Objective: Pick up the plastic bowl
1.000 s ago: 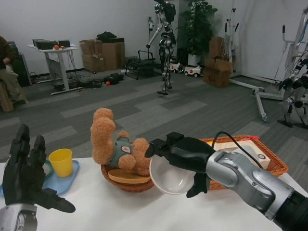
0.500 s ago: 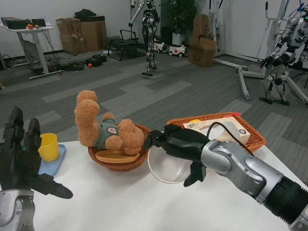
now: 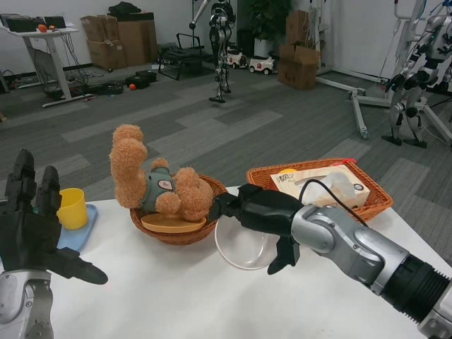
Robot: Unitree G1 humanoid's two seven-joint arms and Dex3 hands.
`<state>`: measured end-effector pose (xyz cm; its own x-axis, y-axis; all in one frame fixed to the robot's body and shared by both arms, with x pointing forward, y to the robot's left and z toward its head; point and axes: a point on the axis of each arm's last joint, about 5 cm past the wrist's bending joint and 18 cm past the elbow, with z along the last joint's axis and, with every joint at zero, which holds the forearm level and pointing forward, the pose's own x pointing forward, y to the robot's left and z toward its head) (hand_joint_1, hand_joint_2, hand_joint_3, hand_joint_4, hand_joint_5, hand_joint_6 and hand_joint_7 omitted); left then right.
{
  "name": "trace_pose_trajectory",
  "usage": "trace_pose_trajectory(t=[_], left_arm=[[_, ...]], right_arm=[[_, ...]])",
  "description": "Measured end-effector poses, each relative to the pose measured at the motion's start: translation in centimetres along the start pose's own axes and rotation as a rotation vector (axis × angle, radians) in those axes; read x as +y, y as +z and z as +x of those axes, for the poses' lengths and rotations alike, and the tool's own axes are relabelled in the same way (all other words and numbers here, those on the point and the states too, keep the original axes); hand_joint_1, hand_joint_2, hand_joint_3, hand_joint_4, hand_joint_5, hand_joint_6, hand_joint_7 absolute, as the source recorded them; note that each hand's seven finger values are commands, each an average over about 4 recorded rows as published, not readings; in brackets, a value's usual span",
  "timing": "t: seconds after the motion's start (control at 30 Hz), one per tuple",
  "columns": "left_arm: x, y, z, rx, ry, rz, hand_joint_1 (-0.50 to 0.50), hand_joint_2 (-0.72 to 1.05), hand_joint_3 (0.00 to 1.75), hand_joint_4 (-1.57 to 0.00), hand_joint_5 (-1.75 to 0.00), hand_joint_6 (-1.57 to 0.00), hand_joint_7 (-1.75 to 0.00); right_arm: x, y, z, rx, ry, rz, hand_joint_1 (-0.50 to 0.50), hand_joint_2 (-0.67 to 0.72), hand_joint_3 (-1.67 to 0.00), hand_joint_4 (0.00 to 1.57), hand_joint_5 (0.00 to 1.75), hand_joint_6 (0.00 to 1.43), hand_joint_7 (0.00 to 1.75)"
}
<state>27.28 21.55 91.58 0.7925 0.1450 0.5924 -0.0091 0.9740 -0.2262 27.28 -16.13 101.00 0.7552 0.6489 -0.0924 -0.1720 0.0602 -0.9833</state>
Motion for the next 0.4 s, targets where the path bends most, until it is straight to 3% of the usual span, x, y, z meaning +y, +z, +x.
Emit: trace_pose_trajectory(t=[0.4], left_arm=[[0.09,0.04,0.02,-0.003,0.007,0.000,-0.50,-0.55,0.00,0.00,0.00,0.00,0.00]], right_arm=[[0.29,-0.34,0.22,0.012,0.015,0.028,-0.42,-0.60,-1.51,0.03,1.36,0.09,1.68]])
